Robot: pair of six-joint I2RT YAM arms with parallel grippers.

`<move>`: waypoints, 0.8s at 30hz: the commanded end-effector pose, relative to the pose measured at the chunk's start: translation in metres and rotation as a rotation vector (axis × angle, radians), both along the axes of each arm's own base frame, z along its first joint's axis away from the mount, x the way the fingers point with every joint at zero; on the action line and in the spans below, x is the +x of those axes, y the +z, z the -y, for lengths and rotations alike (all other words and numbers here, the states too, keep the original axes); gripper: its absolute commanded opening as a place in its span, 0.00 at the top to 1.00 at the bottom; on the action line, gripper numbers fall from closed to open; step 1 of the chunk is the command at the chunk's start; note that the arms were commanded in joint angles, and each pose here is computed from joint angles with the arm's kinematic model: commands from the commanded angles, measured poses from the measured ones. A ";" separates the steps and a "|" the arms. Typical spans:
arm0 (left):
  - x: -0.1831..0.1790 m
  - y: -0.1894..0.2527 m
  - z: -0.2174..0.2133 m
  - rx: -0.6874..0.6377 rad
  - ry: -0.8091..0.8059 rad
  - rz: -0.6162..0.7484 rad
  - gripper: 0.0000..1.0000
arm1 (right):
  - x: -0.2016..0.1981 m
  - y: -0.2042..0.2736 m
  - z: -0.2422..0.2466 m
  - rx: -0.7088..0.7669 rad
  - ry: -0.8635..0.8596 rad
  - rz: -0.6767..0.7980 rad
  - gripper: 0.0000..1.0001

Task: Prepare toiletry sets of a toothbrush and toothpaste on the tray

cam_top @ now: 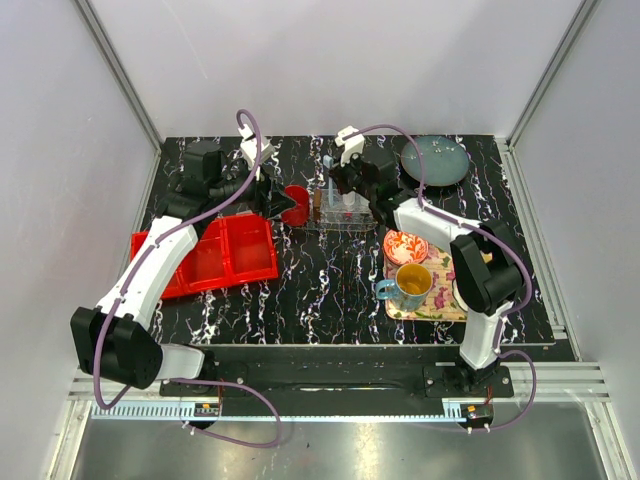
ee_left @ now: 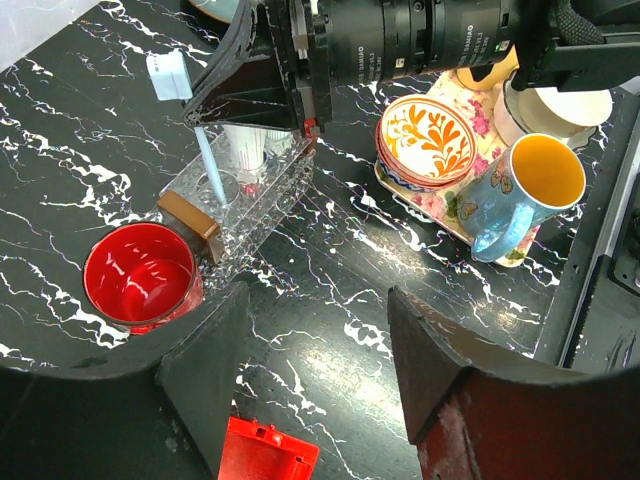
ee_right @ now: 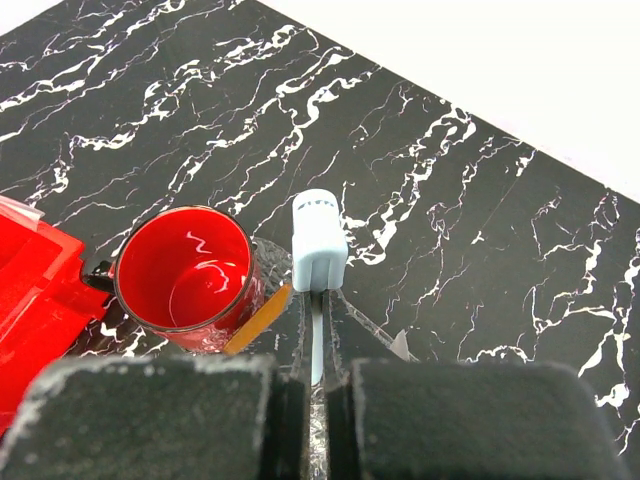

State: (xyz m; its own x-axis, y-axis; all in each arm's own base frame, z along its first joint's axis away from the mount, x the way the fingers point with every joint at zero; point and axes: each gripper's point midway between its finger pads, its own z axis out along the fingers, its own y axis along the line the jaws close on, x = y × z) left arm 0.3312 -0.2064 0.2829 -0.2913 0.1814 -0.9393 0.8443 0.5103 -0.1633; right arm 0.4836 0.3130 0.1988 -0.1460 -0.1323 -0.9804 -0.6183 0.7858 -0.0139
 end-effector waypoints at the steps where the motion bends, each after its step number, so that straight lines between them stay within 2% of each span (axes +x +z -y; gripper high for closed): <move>1: 0.004 0.002 0.001 -0.020 -0.014 0.022 0.38 | 0.006 0.010 -0.001 0.034 -0.012 0.045 1.00; 24: 0.004 -0.001 0.002 -0.025 -0.019 0.009 0.38 | 0.009 -0.009 -0.002 0.028 -0.013 0.041 1.00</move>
State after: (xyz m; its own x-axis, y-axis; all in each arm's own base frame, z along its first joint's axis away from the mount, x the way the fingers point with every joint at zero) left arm 0.3322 -0.2060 0.2724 -0.3227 0.1806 -0.9291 0.8375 0.5118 -0.1914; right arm 0.4850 0.3139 0.1846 -0.1475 -0.1310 -0.9803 -0.6181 0.7860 -0.0120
